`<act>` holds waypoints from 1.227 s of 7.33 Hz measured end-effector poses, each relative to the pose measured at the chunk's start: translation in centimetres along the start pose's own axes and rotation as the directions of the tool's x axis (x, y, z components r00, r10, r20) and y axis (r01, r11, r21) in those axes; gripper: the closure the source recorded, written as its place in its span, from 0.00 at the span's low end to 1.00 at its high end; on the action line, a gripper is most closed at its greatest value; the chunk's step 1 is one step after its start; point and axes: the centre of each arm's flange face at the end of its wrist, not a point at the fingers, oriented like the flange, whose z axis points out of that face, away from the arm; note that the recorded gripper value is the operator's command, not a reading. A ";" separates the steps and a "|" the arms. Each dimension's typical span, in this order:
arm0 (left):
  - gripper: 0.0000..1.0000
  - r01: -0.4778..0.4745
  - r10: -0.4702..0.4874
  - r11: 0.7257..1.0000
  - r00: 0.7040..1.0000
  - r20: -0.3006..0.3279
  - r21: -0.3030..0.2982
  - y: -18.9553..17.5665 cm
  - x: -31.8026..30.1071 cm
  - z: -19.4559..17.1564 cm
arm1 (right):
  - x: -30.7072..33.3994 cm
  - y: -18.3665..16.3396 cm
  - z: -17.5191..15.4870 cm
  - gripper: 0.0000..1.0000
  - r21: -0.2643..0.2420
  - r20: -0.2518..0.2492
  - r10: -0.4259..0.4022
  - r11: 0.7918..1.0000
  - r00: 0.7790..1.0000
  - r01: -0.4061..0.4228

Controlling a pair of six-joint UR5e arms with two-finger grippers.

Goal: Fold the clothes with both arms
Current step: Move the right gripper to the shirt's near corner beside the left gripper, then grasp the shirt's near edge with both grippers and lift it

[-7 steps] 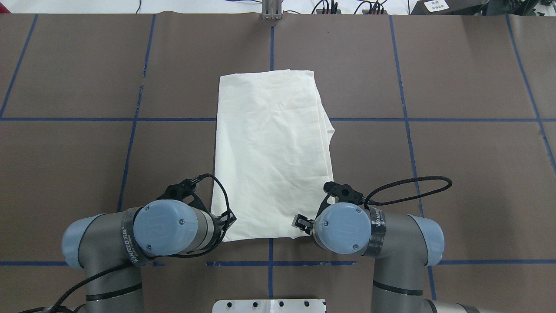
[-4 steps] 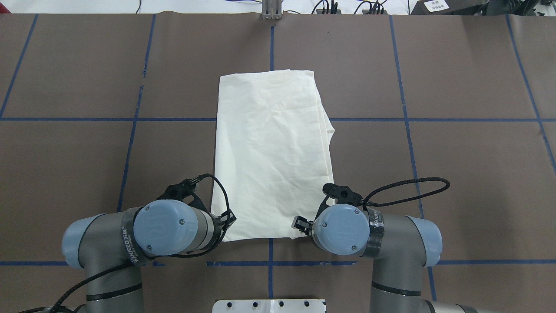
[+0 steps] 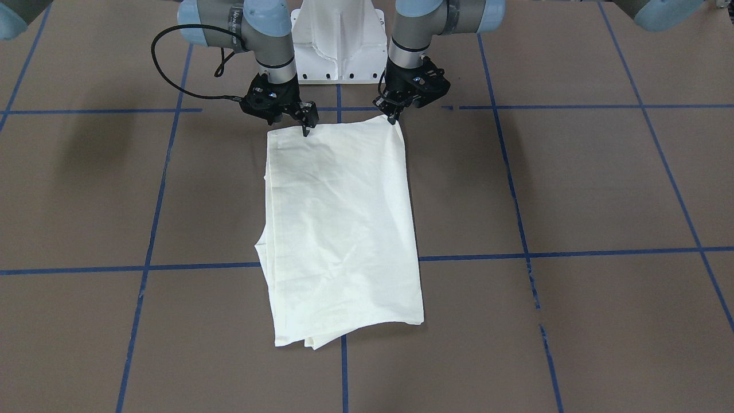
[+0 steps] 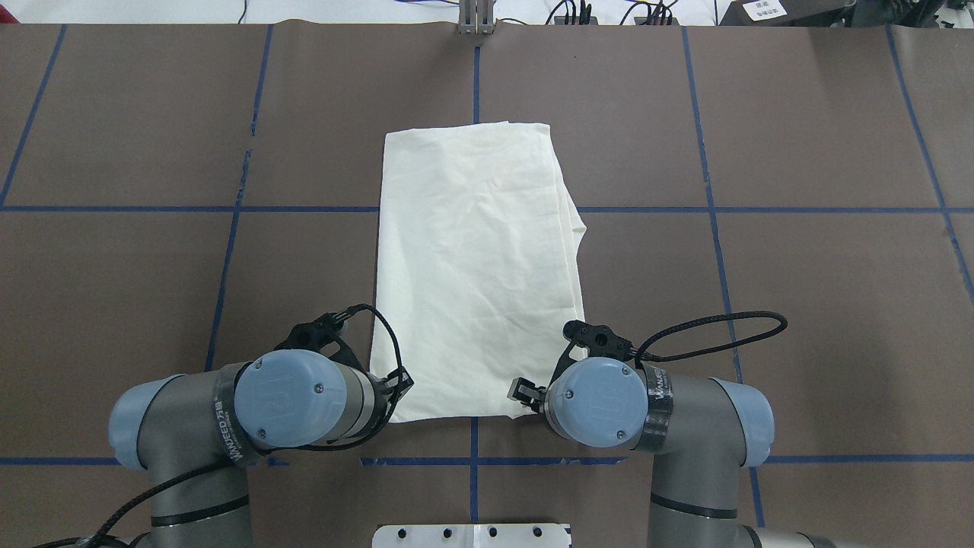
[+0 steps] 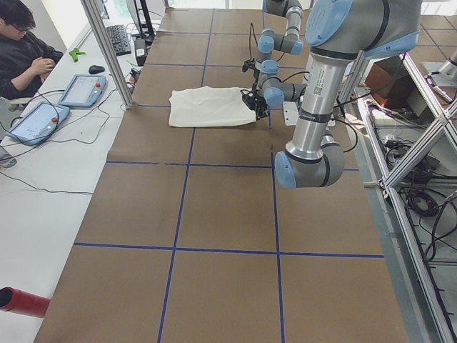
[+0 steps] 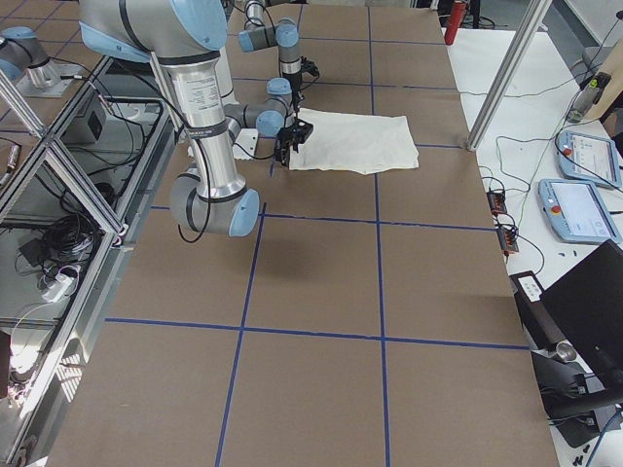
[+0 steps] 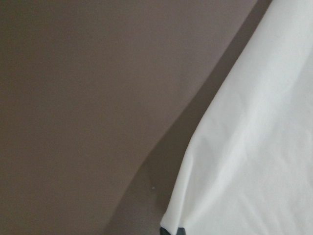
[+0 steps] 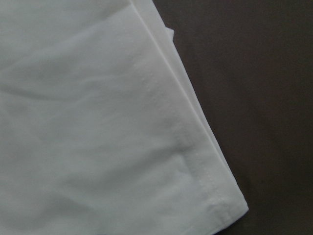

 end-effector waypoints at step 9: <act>1.00 0.000 0.000 1.000 1.000 -0.002 0.002 0.1 0.2 0.1 | -0.1 0.0 -0.1 1.00 -0.002 0.007 -0.008 1.000 1.000 0.008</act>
